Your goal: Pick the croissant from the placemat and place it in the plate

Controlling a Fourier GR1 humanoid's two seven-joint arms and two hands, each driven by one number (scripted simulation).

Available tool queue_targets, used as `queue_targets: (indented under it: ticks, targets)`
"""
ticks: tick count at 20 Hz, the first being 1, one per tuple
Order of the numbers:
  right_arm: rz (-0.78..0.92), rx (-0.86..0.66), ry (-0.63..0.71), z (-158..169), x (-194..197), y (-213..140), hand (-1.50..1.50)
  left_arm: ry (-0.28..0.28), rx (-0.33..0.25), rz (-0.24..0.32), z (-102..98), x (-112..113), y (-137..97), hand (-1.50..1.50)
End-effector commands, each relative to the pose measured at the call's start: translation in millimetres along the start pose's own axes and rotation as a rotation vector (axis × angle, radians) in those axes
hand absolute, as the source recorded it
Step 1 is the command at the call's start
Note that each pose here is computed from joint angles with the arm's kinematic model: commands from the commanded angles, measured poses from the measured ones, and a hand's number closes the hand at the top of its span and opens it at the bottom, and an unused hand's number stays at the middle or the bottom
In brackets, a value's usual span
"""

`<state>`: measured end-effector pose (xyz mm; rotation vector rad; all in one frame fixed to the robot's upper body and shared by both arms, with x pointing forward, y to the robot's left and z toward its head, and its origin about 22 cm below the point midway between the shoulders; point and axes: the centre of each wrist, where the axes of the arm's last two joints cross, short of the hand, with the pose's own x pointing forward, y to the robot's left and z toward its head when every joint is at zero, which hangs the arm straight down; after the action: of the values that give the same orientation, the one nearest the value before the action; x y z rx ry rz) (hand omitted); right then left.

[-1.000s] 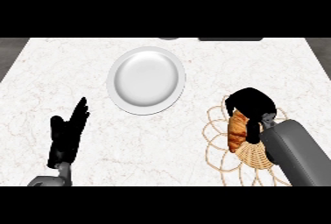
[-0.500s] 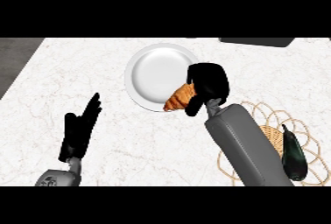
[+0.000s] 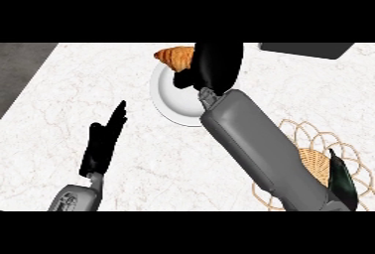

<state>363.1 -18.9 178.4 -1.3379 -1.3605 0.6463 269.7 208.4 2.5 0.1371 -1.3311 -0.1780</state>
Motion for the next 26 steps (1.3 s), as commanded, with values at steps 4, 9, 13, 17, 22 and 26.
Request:
queue_targets:
  ticks: [4, 9, 13, 17, 22, 26]
  targets:
    - [-0.048, -0.126, 0.217, -3.8, 31.3, -3.4, 1.50, -0.003, 0.013, 0.001, -10.1, 9.6, -4.8, 0.00]
    - [-0.037, -0.110, 0.286, -21.5, 26.1, 11.3, 1.50, 0.008, 0.011, 0.005, -7.2, 5.3, 1.2, 0.00]
    - [-0.039, -0.078, 0.319, -32.0, 12.5, 29.8, 1.50, 0.013, 0.048, 0.010, -8.1, 3.7, 5.4, 0.00]
    - [-0.009, -0.031, 0.360, -35.9, 1.3, 47.7, 1.50, 0.013, 0.038, 0.012, -4.0, 0.2, 5.1, 0.00]
    - [-0.041, 0.149, 0.420, -35.7, -16.9, 67.6, 1.50, 0.011, 0.044, 0.005, -1.4, -6.5, 1.0, 0.00]
    - [-0.109, 0.285, 0.449, -36.6, -38.8, 86.8, 1.50, 0.002, 0.047, 0.009, -4.5, -9.6, 12.5, 0.00]
